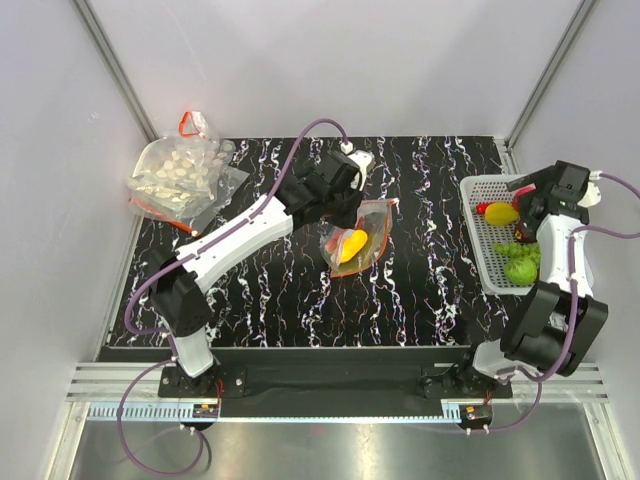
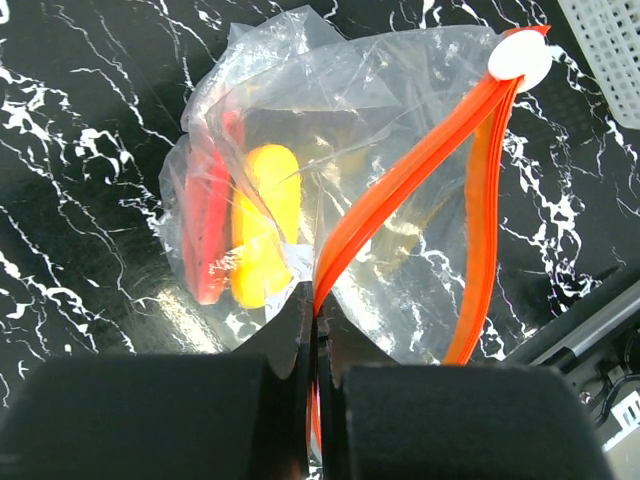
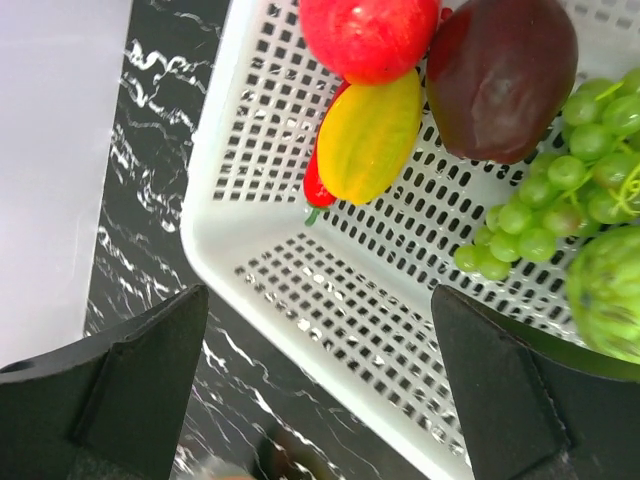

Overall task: Place the food in the zip-top bag and seal the zipper
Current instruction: Pick up the fake fruit from the bin.

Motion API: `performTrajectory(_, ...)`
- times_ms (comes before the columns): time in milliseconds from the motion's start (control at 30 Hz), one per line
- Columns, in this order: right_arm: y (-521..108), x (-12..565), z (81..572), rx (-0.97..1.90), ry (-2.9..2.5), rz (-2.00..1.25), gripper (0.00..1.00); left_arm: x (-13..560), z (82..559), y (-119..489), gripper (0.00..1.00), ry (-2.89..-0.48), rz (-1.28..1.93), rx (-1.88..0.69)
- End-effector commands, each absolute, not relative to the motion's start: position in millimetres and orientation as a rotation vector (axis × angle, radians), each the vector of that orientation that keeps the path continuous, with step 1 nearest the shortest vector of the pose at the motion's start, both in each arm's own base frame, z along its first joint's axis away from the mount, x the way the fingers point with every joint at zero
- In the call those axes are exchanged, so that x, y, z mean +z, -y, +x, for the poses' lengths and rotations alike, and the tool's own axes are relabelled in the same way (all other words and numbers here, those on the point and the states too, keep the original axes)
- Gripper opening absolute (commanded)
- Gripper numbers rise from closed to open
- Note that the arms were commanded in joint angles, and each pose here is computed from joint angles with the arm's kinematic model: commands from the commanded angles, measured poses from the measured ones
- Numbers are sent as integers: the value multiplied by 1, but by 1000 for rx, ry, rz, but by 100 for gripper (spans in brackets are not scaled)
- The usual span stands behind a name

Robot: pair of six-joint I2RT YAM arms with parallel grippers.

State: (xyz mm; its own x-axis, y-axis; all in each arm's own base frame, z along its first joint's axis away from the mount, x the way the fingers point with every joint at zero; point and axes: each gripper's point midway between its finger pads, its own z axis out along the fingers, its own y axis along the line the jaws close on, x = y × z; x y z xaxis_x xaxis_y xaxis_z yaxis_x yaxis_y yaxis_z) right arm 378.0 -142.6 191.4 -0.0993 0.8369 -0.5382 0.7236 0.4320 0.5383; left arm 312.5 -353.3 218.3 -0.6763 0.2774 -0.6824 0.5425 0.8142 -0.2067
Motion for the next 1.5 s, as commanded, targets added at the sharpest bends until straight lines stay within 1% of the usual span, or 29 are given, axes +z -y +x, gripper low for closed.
performTrajectory(0,154,196,399,209,-1691,1434,100,239,314,361,0,-2272,577,-589)
performTrajectory(167,166,182,419,204,-1659,1474,100,239,315,366,0,-2279,576,-581)
performTrajectory(300,177,149,428,165,-1657,1559,100,238,314,370,0,-2281,589,-594)
performTrajectory(367,179,144,438,186,-1657,1553,100,242,315,371,0,-2276,590,-596)
performTrajectory(400,179,130,442,180,-1679,1571,100,245,315,371,0,-2272,589,-598)
performTrajectory(600,185,100,469,222,-1682,1588,100,259,313,377,0,-2254,598,-645)
performTrajectory(867,193,61,478,201,-1676,1667,100,263,322,365,0,-2260,580,-541)
performTrajectory(900,193,55,474,180,-1683,1695,97,265,322,365,0,-2257,581,-539)
performTrajectory(933,194,55,474,168,-1682,1712,91,264,322,365,0,-2260,581,-538)
performTrajectory(967,194,56,471,152,-1690,1711,80,264,322,365,0,-2260,580,-535)
performTrajectory(1033,191,60,469,160,-1688,1692,71,265,323,366,0,-2260,580,-535)
performTrajectory(1067,192,73,468,159,-1660,1668,65,263,323,365,0,-2265,581,-531)
performTrajectory(1100,191,80,467,158,-1646,1652,53,262,323,365,0,-2266,581,-529)
performTrajectory(1133,190,81,461,143,-1647,1646,46,263,323,366,0,-2266,579,-530)
performTrajectory(1167,189,99,460,131,-1627,1606,41,262,323,365,0,-2267,579,-529)
performTrajectory(1200,187,101,455,117,-1630,1605,36,262,323,365,0,-2265,581,-531)
performTrajectory(1267,178,122,451,127,-1617,1556,35,264,323,364,0,-2258,579,-527)
performTrajectory(1300,172,122,446,128,-1625,1549,35,266,324,364,0,-2253,576,-526)
performTrajectory(1333,167,127,445,138,-1625,1529,30,267,324,363,0,-2250,575,-521)
performTrajectory(1367,161,143,444,158,-1617,1482,28,269,324,363,0,-2245,575,-523)
performTrajectory(1433,149,147,439,203,-1639,1441,26,270,325,363,0,-2239,572,-525)
performTrajectory(1467,145,161,436,226,-1638,1391,26,270,325,363,0,-2239,572,-525)
